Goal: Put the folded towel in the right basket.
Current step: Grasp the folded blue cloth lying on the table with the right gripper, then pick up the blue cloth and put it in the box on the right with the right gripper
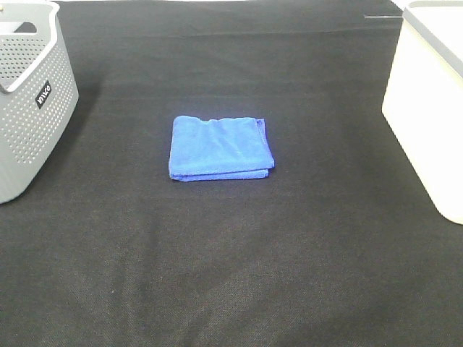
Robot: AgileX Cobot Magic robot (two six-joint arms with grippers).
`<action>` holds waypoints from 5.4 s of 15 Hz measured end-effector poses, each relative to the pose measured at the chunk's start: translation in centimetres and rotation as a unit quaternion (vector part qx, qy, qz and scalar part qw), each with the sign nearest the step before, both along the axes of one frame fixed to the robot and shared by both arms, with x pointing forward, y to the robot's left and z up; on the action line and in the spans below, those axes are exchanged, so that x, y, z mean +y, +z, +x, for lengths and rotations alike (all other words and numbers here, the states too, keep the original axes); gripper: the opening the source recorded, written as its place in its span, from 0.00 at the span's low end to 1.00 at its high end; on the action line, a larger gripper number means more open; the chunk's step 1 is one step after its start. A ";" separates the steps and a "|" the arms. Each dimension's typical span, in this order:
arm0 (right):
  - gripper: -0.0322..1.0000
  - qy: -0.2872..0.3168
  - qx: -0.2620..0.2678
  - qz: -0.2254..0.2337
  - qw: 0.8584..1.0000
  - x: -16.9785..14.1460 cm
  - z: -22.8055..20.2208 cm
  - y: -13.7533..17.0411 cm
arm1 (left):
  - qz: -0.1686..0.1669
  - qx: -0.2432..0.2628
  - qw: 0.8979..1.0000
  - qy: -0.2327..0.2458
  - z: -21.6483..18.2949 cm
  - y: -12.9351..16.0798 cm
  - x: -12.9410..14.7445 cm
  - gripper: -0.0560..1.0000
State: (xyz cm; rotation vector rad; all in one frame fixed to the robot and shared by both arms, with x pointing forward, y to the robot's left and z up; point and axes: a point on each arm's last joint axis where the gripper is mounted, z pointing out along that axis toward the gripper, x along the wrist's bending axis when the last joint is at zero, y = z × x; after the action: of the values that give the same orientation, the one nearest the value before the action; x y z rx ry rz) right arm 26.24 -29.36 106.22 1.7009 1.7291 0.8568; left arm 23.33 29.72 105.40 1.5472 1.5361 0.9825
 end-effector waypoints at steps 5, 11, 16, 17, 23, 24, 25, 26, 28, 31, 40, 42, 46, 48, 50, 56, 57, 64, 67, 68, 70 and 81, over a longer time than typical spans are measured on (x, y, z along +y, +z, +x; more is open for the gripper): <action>0.96 0.006 0.068 0.040 0.997 0.6 8.9 9.0 | 0.000 0.000 1.000 0.000 0.0 0.0 0.0 0.99; 0.96 0.019 0.102 0.077 0.992 1.3 16.4 11.9 | 0.000 0.000 1.000 0.000 0.0 0.0 0.0 0.99; 0.96 0.046 0.123 0.121 0.984 2.6 24.0 12.5 | 0.000 0.000 1.000 0.000 0.0 0.0 0.0 0.99; 0.96 0.046 0.123 0.121 0.984 2.6 24.0 12.5 | 0.000 0.000 1.000 0.000 0.0 0.0 0.0 0.99; 0.96 0.195 0.200 0.144 0.949 15.8 33.3 6.3 | 0.000 0.000 1.000 0.000 0.0 0.0 0.0 0.99; 0.96 0.202 0.213 0.153 0.943 17.1 34.3 5.1 | 0.000 0.000 1.000 0.000 0.0 0.0 0.0 0.99; 0.96 0.203 0.233 0.164 0.937 18.1 35.4 3.5 | 0.000 0.000 1.000 0.000 0.0 0.0 0.0 0.99; 0.96 0.208 0.253 0.171 0.929 18.8 36.6 1.4 | 0.000 0.000 1.000 0.000 0.0 0.0 0.0 0.99; 0.96 0.205 0.290 0.172 0.919 19.7 38.5 -2.8 | 0.000 0.000 1.000 0.000 0.0 0.0 0.0 0.99; 0.96 0.192 0.312 0.163 0.916 20.3 42.1 -8.6 | 0.000 0.000 1.000 0.000 0.0 0.0 0.0 0.99; 0.96 0.159 0.370 0.196 0.894 17.6 45.6 -16.7 | 0.000 0.000 1.000 0.000 0.0 0.0 0.0 0.99; 0.96 0.152 0.369 0.200 0.895 16.6 46.0 -17.0 | 0.000 0.000 1.000 0.000 0.0 0.0 0.0 0.99; 0.96 0.148 0.365 0.203 0.896 16.4 46.3 -17.8 | 0.000 0.000 1.000 0.000 0.0 0.0 0.0 0.99; 0.95 0.146 0.363 0.209 0.896 16.4 46.4 -17.8 | 0.000 0.000 1.000 0.000 0.0 0.0 0.0 0.99; 0.94 0.150 0.359 0.220 0.895 16.6 46.5 -18.1 | 0.000 0.000 1.000 0.000 0.0 0.0 0.0 0.99; 0.90 0.167 0.365 0.264 0.877 20.6 45.7 -19.6 | 0.000 0.000 1.000 0.000 0.0 0.0 0.0 0.99; 0.87 0.172 0.365 0.267 0.875 21.5 45.4 -19.8 | 0.000 0.000 1.000 0.000 0.0 0.0 0.0 0.99; 0.40 0.168 0.363 0.260 0.879 21.9 45.4 -20.9 | 0.000 0.000 1.000 0.000 0.0 0.0 0.0 0.99; 0.17 0.171 0.363 0.254 0.880 21.8 45.4 -20.9 | 0.000 0.000 1.000 0.000 0.0 0.0 0.0 0.99; 0.17 0.178 0.361 0.250 0.881 21.9 45.5 -20.6 | 0.000 0.000 1.000 0.000 0.0 0.0 0.0 0.99; 0.17 0.204 0.371 0.241 0.873 22.1 45.6 -19.6 | 0.000 0.000 1.000 0.000 0.0 0.0 0.0 0.99; 0.17 0.251 0.155 0.128 0.947 19.8 43.0 4.5 | 0.000 0.000 1.000 0.000 0.0 0.0 0.0 0.99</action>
State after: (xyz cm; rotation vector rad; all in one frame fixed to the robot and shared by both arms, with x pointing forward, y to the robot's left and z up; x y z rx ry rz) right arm 69.20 -9.59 110.74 1.6432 2.4223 1.1199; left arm 23.33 29.72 105.40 1.5472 1.5361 0.9825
